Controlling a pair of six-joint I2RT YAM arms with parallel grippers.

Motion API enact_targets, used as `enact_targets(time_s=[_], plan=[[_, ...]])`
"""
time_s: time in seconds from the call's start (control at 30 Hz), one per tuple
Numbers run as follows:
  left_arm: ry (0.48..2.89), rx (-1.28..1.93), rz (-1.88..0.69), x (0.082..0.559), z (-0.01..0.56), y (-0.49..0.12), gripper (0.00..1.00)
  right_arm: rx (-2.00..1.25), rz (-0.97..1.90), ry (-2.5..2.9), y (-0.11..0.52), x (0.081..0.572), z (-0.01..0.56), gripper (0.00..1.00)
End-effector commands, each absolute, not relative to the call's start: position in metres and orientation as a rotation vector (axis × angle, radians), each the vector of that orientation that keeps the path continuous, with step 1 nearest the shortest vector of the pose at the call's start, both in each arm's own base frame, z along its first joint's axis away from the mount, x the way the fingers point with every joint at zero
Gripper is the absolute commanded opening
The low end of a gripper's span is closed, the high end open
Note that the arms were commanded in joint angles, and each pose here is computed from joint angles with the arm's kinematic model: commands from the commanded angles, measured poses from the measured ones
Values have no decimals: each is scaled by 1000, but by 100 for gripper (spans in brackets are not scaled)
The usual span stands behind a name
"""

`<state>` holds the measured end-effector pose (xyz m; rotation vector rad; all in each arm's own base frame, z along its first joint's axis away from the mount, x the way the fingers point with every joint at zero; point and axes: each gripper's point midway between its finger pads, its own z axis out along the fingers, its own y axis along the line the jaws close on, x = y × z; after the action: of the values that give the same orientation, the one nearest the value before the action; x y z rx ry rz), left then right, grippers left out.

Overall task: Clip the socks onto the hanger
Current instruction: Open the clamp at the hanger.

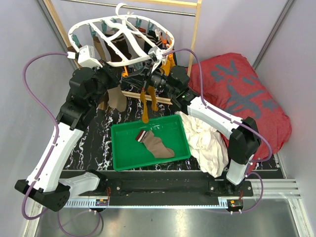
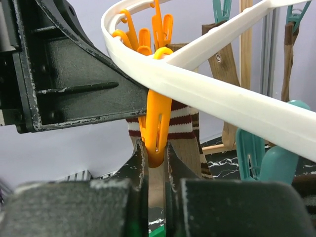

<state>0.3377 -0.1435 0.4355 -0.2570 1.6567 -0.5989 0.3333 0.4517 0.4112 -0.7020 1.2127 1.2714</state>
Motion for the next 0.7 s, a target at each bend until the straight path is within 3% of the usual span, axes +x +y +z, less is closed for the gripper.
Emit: enact_targets(time_s=[0.0, 0.1, 0.23, 0.37, 0.67], plan=[[1587, -226, -656, 328, 461, -145, 23, -725, 1294, 1099, 449, 320, 451, 0], [1563, -218, -670, 319, 472, -143, 32, -722, 1276, 1115, 449, 323, 449, 0], [1539, -181, -706, 312, 481, -147, 61, -698, 1220, 1137, 447, 329, 449, 0], [1573, -161, -718, 315, 472, -153, 73, -665, 1136, 1151, 446, 333, 451, 0], [1568, -174, -685, 313, 474, -147, 74, -618, 979, 1198, 448, 342, 444, 0]])
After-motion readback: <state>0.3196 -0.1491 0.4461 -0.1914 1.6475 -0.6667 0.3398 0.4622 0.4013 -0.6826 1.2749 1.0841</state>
